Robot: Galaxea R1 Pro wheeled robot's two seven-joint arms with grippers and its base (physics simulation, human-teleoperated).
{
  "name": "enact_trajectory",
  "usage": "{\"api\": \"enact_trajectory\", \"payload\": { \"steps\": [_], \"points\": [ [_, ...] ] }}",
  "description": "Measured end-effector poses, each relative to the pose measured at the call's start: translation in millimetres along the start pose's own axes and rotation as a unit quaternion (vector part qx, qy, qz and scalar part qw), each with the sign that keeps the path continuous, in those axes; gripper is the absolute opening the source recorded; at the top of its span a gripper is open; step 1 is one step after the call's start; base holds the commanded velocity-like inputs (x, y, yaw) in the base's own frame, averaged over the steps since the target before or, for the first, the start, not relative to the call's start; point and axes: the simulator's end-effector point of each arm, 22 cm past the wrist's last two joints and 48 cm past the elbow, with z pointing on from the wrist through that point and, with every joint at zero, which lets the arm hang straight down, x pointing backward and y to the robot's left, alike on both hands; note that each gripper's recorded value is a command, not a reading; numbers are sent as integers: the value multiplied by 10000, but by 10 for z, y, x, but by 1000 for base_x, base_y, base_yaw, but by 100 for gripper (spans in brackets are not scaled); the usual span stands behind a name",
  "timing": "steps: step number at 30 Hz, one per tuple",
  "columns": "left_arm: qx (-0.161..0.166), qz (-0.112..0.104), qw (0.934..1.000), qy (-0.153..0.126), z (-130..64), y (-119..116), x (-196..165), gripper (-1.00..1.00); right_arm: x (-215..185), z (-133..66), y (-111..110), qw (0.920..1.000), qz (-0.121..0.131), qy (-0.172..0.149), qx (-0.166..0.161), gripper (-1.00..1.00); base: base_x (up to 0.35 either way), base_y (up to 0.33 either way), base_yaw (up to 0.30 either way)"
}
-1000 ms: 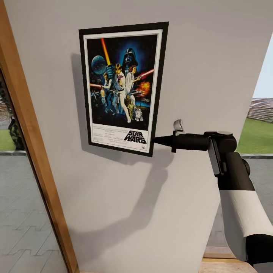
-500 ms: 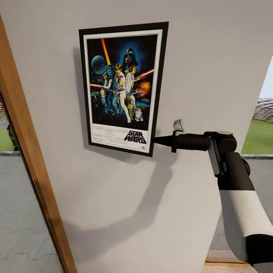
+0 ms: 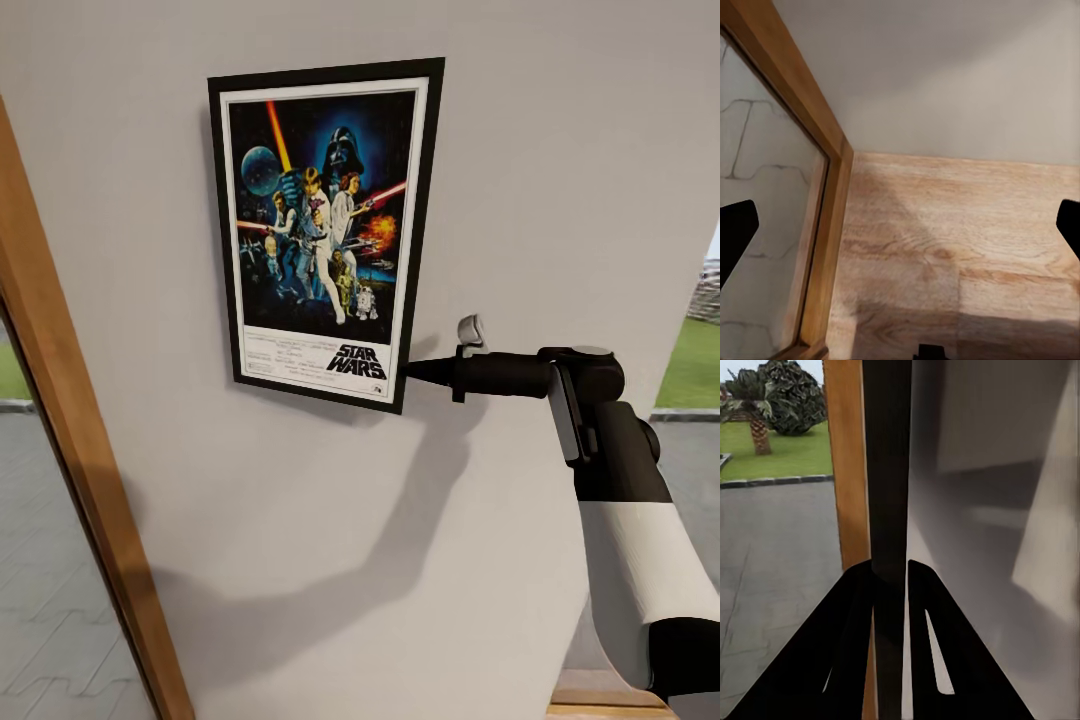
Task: Pick up the poster from the kitchen countertop and hang it on one of the wall nails in the kitchen.
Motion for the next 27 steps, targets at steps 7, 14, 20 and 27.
{"api": "enact_trajectory", "payload": {
  "steps": [7,14,20,27],
  "points": [
    [0,0,10000,-2,0,0,-3,100,0,0,0,10000,0,0,-1,-100,16,2,0],
    [0,0,10000,-6,0,0,-6,100,0,0,0,10000,0,0,-1,-100,2,0,0],
    [0,0,10000,-7,0,0,-7,100,0,0,0,10000,0,0,-1,-100,0,0,0],
    [0,0,10000,-7,0,-1,-7,100,4,6,6,10000,-6,4,-11,-100,0,0,0]
  ]
}}
